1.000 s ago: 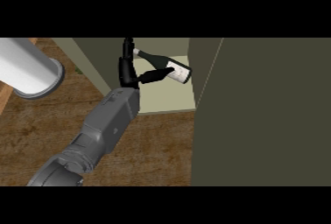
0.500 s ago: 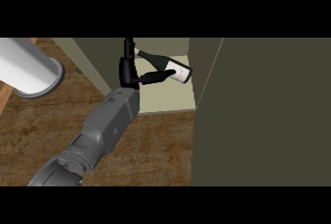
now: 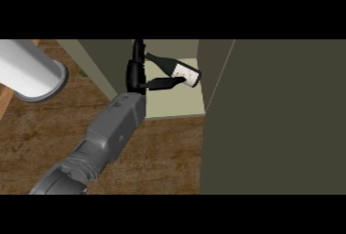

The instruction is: Pick up the wine, place it into the cabinet and close the cabinet

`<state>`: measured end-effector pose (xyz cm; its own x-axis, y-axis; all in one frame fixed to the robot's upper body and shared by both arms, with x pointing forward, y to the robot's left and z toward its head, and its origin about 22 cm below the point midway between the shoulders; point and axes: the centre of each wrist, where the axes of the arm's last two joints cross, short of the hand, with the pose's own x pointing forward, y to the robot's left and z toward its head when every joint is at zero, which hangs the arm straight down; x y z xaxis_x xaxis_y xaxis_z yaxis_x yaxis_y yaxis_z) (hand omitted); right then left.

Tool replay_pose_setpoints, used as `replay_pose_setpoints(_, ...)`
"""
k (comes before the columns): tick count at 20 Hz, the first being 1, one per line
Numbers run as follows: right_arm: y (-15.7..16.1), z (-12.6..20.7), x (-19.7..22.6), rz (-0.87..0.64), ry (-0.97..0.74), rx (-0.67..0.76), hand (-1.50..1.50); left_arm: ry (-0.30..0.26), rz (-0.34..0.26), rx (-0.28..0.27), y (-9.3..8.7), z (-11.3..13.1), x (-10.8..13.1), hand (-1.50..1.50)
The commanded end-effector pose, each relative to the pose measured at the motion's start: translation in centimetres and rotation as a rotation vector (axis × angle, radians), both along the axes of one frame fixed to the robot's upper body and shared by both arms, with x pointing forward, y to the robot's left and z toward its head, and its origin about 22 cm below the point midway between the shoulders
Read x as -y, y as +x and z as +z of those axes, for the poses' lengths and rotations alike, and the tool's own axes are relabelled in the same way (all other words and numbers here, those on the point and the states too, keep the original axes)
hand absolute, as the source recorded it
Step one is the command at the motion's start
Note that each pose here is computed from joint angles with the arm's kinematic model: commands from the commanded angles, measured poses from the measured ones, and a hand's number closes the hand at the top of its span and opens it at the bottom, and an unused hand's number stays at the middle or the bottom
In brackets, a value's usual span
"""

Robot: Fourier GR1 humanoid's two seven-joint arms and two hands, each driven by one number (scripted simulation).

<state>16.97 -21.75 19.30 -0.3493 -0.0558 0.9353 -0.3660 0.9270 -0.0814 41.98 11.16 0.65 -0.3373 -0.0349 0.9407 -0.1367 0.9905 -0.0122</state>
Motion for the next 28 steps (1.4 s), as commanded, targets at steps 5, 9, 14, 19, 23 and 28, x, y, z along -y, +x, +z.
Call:
replay_pose_setpoints(5,-2.3,1.1,-0.3,0.028,0.024,0.005,-1.50,-0.126,0.006,-0.044,-0.5,-1.0,-0.7,-1.50)
replay_pose_setpoints(9,-2.0,0.5,-0.2,0.033,0.017,-0.008,-1.50,-0.136,0.021,-0.029,-1.9,-3.4,-1.7,-1.50)
replay_pose_setpoints(14,-1.6,1.2,-0.8,0.031,0.029,0.007,-1.50,-0.157,0.004,-0.064,-2.2,-3.6,-1.6,-1.50)
replay_pose_setpoints(19,-0.7,0.3,-0.7,0.032,0.030,-0.029,-1.50,-0.186,-0.001,-0.055,-3.9,-4.9,-1.3,-1.50)
replay_pose_setpoints(23,-2.1,0.8,0.2,0.002,0.021,0.002,-1.50,-0.171,-0.047,-0.046,-6.2,-5.4,0.6,-1.50)
replay_pose_setpoints(28,-2.0,0.6,0.7,-0.046,0.023,0.003,-1.50,-0.176,-0.072,-0.074,-8.7,-2.4,4.9,-1.50)
